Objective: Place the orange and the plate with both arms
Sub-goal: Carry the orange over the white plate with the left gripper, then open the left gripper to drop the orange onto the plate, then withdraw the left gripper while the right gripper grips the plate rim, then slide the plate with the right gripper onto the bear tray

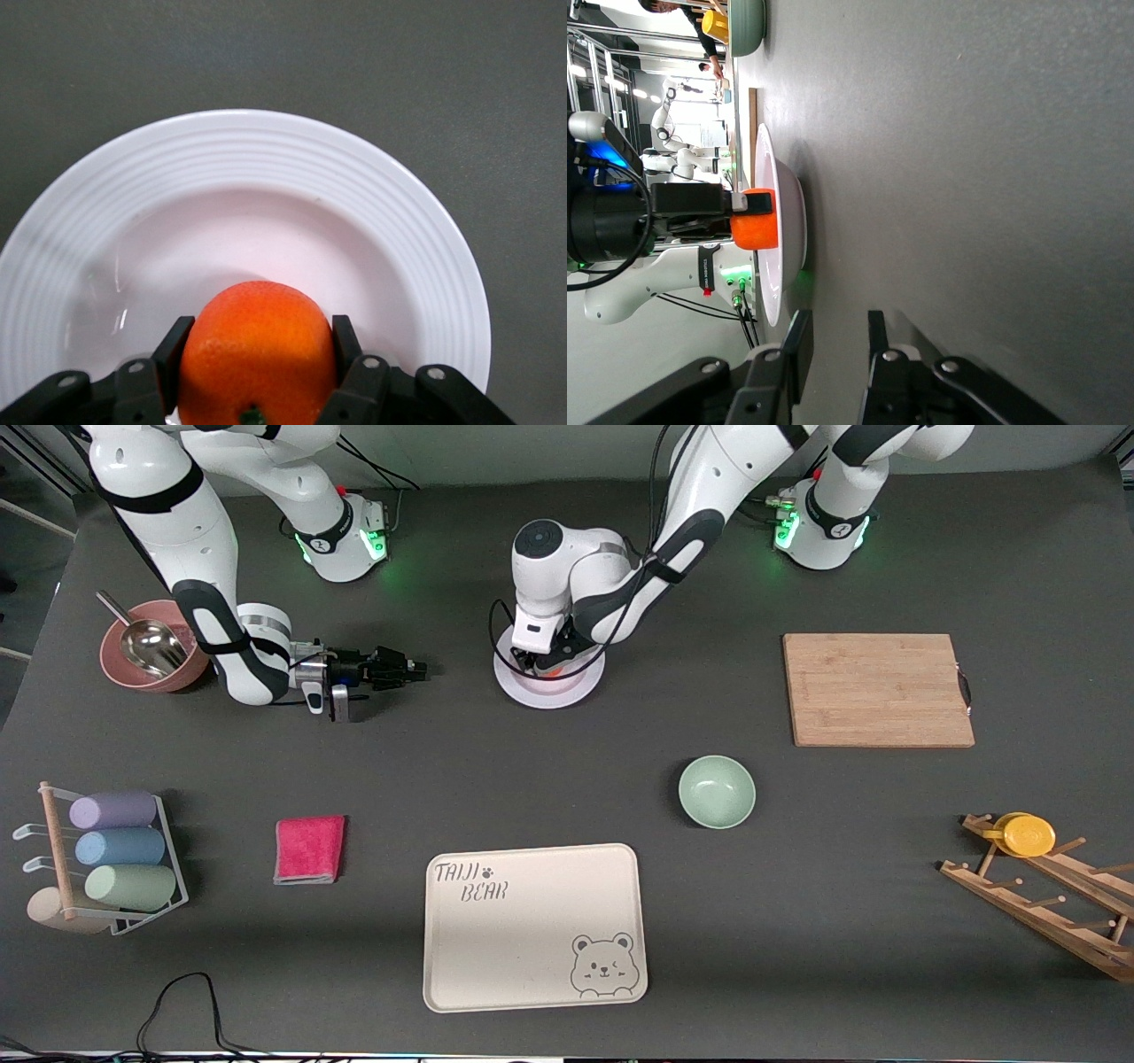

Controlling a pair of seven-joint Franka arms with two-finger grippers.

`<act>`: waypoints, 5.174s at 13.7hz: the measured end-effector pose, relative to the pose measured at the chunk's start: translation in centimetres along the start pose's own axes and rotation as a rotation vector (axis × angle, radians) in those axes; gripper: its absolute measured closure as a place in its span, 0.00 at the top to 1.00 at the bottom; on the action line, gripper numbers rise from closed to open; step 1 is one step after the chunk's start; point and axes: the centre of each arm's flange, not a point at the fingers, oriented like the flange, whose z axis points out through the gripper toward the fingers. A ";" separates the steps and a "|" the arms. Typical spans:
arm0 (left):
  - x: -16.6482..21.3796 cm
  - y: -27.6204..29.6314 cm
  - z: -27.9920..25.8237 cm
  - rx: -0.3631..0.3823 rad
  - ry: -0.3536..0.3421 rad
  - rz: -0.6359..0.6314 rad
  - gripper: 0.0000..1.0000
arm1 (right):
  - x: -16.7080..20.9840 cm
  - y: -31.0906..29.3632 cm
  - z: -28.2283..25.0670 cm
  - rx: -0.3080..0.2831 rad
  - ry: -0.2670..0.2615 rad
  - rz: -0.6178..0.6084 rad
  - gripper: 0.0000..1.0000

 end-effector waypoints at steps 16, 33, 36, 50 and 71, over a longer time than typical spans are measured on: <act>21.7 -2.5 -19.3 0.149 0.054 0.357 1.00 | 1.0 -1.8 4.5 0.018 0.054 -0.001 0.32; 45.8 -27.2 -41.7 0.092 -0.168 0.697 1.00 | 1.4 -5.3 14.7 0.053 0.079 -0.005 0.32; 46.6 -30.5 -40.8 0.102 -0.192 0.656 1.00 | 1.6 -5.4 14.8 0.054 0.079 -0.008 0.27; 46.7 -31.1 -41.3 0.086 -0.140 0.659 1.00 | 8.7 -14.6 9.6 0.161 0.132 0.019 0.04; 48.9 -34.8 -43.9 0.125 -0.035 0.593 1.00 | 43.0 -14.0 4.9 0.176 0.302 0.028 0.04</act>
